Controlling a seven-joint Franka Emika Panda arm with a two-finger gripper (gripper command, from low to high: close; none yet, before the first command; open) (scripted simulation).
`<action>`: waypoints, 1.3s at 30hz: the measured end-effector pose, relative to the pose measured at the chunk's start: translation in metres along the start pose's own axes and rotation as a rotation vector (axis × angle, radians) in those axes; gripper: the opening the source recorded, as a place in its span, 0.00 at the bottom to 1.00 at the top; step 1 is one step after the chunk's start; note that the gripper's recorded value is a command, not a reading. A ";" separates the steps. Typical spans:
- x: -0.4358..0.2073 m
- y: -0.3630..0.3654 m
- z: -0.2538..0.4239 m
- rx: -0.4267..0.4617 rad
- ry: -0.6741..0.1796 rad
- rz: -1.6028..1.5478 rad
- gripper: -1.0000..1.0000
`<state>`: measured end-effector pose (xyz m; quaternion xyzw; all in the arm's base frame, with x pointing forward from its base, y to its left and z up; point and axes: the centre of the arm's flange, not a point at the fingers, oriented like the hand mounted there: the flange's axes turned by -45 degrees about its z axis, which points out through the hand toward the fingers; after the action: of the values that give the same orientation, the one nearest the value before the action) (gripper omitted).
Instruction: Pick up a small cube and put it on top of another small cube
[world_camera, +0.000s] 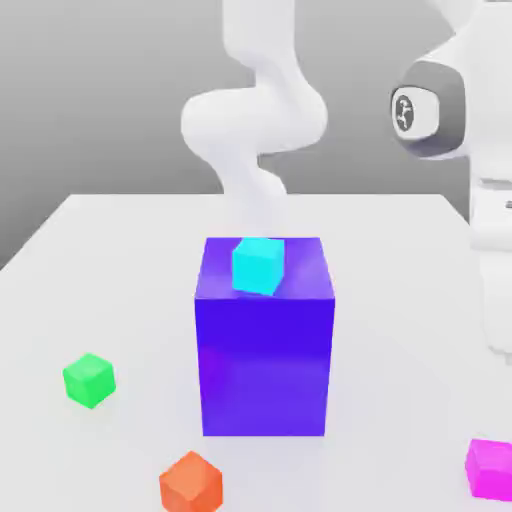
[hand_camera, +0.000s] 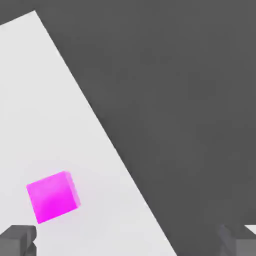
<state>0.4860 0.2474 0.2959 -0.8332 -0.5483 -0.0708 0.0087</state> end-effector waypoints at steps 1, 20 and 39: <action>0.003 -0.008 0.018 0.014 -0.021 -0.041 0.50; 0.006 -0.053 0.127 0.080 -0.121 -0.249 0.00; -0.334 0.123 -0.014 -0.125 -0.110 0.743 0.00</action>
<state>0.4671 -0.1075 0.2749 -0.9767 -0.2029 -0.0513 -0.0466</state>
